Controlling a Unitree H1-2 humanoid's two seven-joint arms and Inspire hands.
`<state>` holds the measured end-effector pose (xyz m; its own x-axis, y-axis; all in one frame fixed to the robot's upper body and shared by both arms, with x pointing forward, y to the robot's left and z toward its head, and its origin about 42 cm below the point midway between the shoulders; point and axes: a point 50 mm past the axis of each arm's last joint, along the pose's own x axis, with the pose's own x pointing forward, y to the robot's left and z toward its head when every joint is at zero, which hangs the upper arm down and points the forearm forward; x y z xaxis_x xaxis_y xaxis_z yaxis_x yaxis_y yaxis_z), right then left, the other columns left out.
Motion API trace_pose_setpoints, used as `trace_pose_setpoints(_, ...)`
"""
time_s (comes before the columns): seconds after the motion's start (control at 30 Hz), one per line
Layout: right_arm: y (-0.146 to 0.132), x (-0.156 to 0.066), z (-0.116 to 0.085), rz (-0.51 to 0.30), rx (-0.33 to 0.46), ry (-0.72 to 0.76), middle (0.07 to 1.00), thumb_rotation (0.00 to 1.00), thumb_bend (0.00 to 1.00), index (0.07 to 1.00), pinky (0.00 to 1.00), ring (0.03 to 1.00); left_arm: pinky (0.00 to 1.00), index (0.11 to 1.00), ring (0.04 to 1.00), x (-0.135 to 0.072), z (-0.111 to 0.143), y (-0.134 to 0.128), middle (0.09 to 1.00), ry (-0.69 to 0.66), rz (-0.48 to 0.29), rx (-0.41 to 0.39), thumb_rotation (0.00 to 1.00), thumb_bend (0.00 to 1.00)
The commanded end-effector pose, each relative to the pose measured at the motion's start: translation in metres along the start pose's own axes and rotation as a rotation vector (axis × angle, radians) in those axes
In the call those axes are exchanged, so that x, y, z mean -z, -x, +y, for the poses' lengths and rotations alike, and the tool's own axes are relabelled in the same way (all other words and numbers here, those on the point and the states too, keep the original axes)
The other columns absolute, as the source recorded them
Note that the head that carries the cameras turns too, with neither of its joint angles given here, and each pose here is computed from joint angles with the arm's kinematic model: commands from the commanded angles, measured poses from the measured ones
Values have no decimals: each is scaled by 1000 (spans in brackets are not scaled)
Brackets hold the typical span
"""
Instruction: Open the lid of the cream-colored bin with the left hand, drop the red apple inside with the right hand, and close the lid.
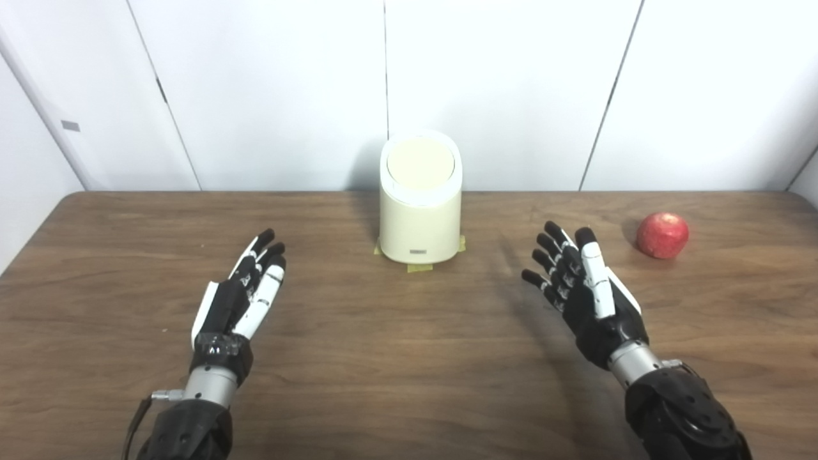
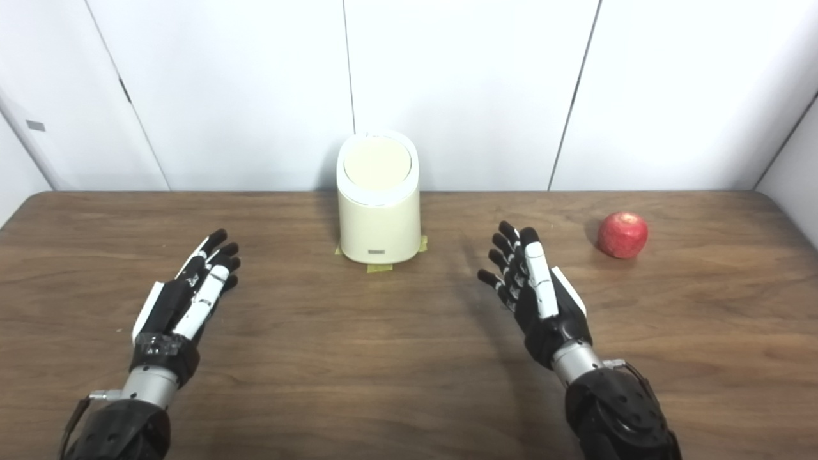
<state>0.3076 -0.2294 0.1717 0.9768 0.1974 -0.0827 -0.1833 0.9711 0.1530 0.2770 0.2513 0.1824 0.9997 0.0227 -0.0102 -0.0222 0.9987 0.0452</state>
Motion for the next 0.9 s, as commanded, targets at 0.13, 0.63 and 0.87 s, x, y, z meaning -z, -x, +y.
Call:
trace_pose_setpoints(0.13,-6,-25,5,-73,-58,22,977,993,503,979,887,962,926,958,916,-21,-3,-5,911,-10,-81,14,560,291)
trace_pose_setpoints(0.63,-6,-26,4,-73,-56,19,987,986,514,988,895,975,930,962,915,-20,-1,-3,913,-13,-83,9,569,292)
trace_pose_setpoints(0.87,-3,-23,5,-68,-54,17,990,999,518,993,903,980,912,963,918,-19,-1,1,916,33,-79,18,499,303)
